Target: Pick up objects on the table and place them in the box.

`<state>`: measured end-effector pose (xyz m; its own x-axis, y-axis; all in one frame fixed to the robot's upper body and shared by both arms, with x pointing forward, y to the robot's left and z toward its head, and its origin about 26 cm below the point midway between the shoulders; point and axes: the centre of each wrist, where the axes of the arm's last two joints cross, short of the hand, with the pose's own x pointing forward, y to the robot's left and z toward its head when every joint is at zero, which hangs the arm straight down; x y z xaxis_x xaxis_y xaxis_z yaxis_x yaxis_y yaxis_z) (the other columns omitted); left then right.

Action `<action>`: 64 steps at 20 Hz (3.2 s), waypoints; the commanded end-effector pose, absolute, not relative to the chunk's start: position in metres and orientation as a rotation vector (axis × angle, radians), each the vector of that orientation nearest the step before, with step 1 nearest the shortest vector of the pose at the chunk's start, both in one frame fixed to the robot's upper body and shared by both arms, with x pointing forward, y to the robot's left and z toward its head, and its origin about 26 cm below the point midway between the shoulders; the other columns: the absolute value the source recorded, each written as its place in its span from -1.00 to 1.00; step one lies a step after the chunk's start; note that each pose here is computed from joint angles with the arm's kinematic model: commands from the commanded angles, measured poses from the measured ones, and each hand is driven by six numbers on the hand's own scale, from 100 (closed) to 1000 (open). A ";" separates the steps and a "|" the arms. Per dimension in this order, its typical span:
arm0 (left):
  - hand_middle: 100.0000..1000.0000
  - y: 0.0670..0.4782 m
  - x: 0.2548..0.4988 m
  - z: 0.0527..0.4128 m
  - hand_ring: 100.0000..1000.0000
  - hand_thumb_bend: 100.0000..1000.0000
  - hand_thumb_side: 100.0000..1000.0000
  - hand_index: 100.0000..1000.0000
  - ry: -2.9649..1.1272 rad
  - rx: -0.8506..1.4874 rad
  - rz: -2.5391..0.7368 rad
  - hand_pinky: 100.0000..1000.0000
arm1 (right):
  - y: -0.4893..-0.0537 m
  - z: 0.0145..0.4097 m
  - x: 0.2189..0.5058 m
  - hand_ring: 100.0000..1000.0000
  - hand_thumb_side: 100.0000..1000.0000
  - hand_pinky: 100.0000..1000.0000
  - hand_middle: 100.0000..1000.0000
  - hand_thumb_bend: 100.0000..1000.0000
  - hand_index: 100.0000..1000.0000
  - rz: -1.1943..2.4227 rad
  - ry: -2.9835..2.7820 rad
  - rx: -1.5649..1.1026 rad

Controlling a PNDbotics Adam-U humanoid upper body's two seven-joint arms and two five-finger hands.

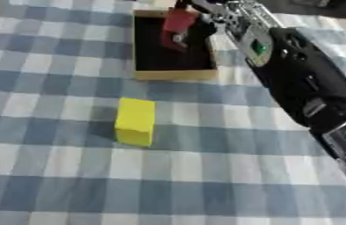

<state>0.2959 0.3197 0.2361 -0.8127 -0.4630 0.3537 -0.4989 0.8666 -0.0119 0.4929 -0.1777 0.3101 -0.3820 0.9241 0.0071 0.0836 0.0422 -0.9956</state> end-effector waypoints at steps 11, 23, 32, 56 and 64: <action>0.25 0.321 0.293 0.243 0.27 -0.97 0.80 0.77 -2.721 0.719 0.142 0.23 | -0.179 0.353 0.472 0.83 -0.27 0.68 0.50 -0.44 0.72 1.357 -1.681 -1.041; 0.26 0.323 0.292 0.265 0.27 -0.89 0.84 0.76 -2.667 0.912 -0.164 0.24 | -0.204 0.411 0.365 0.76 0.10 0.63 0.30 -0.85 0.64 1.200 -2.165 -1.006; 0.30 0.301 0.293 0.306 0.33 -0.85 0.86 0.75 -2.335 1.143 -0.961 0.27 | -0.223 0.401 0.285 0.72 0.34 0.61 0.23 -0.82 0.62 0.979 -2.432 -0.921; 0.50 0.231 0.299 0.310 0.54 0.21 0.49 0.83 -1.619 0.854 -1.812 0.45 | -0.265 0.371 0.289 0.68 0.39 0.60 0.23 -0.74 0.59 0.534 -2.644 -0.906; 0.57 0.222 0.300 0.301 0.56 -0.08 0.22 0.84 -1.540 0.833 -1.850 0.46 | -0.267 0.364 0.291 0.67 0.40 0.60 0.22 -0.74 0.58 0.509 -2.626 -0.891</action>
